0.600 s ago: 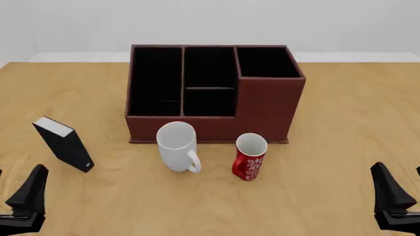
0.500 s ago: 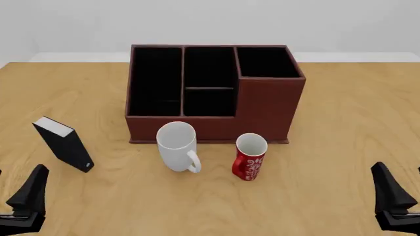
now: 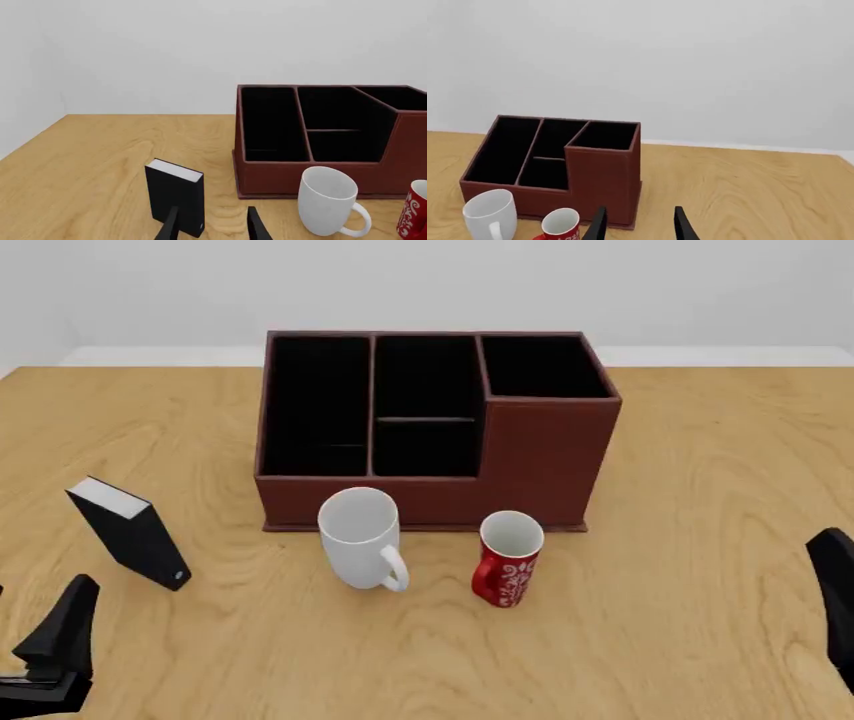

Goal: Pick up the white mug and place it to the right of the caddy.

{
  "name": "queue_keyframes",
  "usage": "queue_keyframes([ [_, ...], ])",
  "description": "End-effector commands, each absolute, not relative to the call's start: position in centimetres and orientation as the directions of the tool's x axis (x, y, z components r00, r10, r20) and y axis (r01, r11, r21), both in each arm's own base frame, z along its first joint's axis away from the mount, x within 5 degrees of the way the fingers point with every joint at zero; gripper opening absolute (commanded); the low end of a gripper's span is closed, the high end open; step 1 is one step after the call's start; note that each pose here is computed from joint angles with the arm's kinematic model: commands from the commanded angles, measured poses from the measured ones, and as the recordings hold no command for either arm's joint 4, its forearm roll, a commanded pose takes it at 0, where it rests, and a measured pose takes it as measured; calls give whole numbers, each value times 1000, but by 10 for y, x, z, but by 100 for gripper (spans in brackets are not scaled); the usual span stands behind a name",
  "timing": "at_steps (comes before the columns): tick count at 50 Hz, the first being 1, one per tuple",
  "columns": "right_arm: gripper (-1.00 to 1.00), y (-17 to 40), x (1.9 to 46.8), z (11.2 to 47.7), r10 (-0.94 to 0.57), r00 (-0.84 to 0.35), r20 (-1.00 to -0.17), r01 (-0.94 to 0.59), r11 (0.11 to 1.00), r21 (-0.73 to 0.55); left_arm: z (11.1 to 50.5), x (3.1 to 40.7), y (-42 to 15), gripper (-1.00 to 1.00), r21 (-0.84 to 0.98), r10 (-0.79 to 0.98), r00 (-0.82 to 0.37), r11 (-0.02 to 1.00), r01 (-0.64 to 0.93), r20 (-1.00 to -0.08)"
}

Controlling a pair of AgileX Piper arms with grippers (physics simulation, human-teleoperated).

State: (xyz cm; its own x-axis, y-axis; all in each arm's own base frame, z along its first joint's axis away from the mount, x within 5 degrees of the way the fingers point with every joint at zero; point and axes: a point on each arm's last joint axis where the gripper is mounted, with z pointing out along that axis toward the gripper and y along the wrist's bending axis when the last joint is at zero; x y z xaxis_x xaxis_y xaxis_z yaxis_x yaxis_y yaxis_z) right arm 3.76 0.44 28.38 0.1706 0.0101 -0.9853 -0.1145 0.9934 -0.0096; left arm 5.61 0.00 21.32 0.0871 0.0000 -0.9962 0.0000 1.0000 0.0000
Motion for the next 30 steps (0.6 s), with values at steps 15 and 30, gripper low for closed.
queue_keyframes([
  [15, 100, 14, 46, 404, -177, 176, -968, -268, 938, -220, 213, 56, 0, 100, 0, 0, 87, 1000, 0, -996],
  [30, 100, 35, 81, 445, -259, 76, -963, -396, 878, -267, 213, 56, 0, 100, 0, 0, 87, 1000, 0, -996],
])
